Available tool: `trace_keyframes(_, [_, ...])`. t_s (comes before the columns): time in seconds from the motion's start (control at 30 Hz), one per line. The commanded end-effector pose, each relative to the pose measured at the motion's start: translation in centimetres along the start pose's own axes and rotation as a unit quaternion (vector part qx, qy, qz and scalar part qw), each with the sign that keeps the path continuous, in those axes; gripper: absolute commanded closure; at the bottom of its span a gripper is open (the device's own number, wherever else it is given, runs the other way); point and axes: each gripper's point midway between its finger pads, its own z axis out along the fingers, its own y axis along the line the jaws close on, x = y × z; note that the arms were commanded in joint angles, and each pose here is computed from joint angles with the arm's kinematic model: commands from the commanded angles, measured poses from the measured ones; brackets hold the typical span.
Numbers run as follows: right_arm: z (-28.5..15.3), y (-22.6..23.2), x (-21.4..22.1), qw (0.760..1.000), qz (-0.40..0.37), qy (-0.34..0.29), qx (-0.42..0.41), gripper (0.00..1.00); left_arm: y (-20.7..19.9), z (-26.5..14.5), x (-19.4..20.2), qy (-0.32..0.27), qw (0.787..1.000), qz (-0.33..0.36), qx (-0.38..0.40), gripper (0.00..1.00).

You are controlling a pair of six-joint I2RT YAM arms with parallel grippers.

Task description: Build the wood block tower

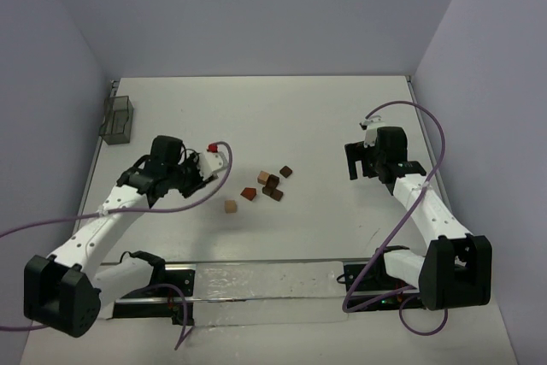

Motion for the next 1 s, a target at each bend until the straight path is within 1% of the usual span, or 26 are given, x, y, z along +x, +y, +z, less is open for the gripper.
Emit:
trace_keyframes(0.0, [-0.5, -0.1, -2.3, 1.000, -0.006, -0.026, 0.002, 0.00, -5.2, -1.0, 0.2, -0.062, 0.964, 0.216, 0.140, 1.00])
trace_keyframes(0.07, [-0.6, -0.1, -2.2, 1.000, -0.006, -0.025, 0.002, 0.00, -7.0, -1.4, 1.8, -0.053, 0.937, 0.283, 0.199, 1.00])
trace_keyframes(0.13, [-0.5, -0.2, -2.1, 1.000, -0.006, -0.024, 0.003, 0.00, -8.4, -1.8, 3.7, -0.034, 0.904, 0.339, 0.258, 1.00])
trace_keyframes(0.23, [-0.5, -0.1, -2.3, 1.000, -0.007, -0.026, 0.002, 0.00, -9.1, -2.1, 5.5, -0.013, 0.861, 0.393, 0.321, 1.00])
trace_keyframes(0.37, [-0.4, -0.1, -2.2, 1.000, -0.006, -0.022, 0.002, 0.00, -9.1, -1.2, 5.6, -0.002, 0.822, 0.441, 0.361, 1.00])
trace_keyframes(0.47, [-0.3, -0.2, -2.1, 1.000, -0.006, -0.021, 0.002, 0.00, -8.8, 0.3, 5.1, 0.010, 0.806, 0.460, 0.372, 1.00])
trace_keyframes(0.63, [-0.4, -0.3, -2.1, 1.000, -0.008, -0.021, 0.006, 0.00, -9.3, 2.9, 4.2, 0.028, 0.772, 0.491, 0.404, 1.00])
trace_keyframes(0.73, [-0.3, -0.3, -2.1, 1.000, -0.009, -0.021, 0.007, 0.00, -9.3, 4.5, 4.2, 0.038, 0.755, 0.512, 0.407, 1.00])
trace_keyframes(0.87, [-0.4, -0.5, -2.1, 1.000, -0.010, -0.022, 0.009, 0.00, -9.4, 6.5, 3.4, 0.042, 0.739, 0.532, 0.412, 1.00])
trace_keyframes(0.97, [-0.4, -0.5, -2.1, 1.000, -0.010, -0.022, 0.010, 0.00, -9.0, 8.0, 1.7, 0.032, 0.737, 0.544, 0.399, 1.00])
